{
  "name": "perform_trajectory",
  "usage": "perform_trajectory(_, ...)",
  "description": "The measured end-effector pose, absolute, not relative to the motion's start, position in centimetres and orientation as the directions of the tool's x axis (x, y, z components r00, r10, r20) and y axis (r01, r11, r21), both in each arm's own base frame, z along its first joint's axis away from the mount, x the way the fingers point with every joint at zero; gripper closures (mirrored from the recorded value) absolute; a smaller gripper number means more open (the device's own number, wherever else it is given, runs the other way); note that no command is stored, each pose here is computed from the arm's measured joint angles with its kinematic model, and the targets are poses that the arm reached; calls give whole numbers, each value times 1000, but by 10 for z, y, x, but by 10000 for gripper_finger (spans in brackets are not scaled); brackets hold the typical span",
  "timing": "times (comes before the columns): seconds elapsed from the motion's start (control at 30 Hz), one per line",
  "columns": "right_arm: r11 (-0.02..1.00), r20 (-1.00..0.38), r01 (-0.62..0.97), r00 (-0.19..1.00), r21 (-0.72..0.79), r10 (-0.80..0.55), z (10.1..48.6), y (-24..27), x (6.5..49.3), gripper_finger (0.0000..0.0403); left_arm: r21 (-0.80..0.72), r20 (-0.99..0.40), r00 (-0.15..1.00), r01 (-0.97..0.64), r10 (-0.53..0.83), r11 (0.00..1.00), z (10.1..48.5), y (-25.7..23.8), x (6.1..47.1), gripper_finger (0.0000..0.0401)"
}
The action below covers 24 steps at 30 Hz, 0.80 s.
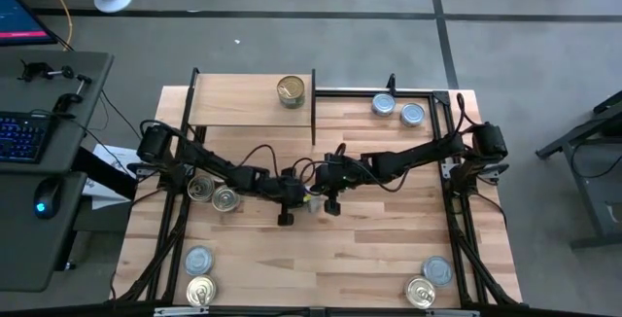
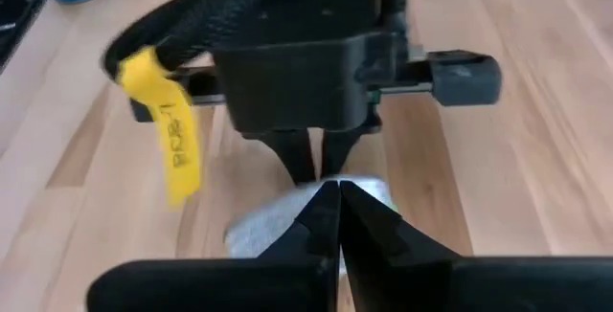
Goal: Stack canned seafood by type on shelf
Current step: Put the green-white tuna can on the shelf
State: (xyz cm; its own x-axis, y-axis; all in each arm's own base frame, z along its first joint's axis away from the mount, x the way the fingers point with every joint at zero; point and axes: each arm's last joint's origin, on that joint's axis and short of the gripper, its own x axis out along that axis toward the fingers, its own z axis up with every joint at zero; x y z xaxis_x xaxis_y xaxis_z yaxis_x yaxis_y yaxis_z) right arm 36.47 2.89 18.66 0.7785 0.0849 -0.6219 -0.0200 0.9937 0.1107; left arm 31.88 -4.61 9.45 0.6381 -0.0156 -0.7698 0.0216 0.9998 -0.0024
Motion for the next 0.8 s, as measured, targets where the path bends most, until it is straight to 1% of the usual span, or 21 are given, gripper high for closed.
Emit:
perform_trajectory(0.17, 995, -615, -3, 786, 101, 65, 190, 28, 364, 403, 8, -762, 648, 17, -5, 1000, 100, -47, 318, 401)
perform_trajectory(0.23, 991, -612, 26, 788, 128, 58, 193, 27, 363, 403, 7, -760, 650, 16, -5, 1000, 101, -47, 318, 401)
perform_trajectory(0.4, 946, -598, 161, 800, 282, 42, 215, 20, 352, 402, 2, -774, 633, 23, -13, 1000, 102, -47, 316, 401)
perform_trajectory(0.5, 892, -597, 242, 801, 381, 38, 232, 18, 340, 394, -28, -821, 568, 47, -50, 998, 105, -41, 309, 401)
perform_trajectory(0.6, 854, -589, 257, 805, 453, 71, 245, 22, 330, 364, -72, -856, 506, 84, -105, 994, 115, -30, 299, 401)
perform_trajectory(0.7, 835, -582, 220, 801, 504, 141, 252, 36, 325, 312, -79, -874, 471, 101, -117, 992, 130, -17, 287, 401)
perform_trajectory(0.8, 874, -642, 195, 750, 446, 161, 259, 52, 327, 254, -50, -846, 525, 88, -89, 995, 156, -3, 279, 401)
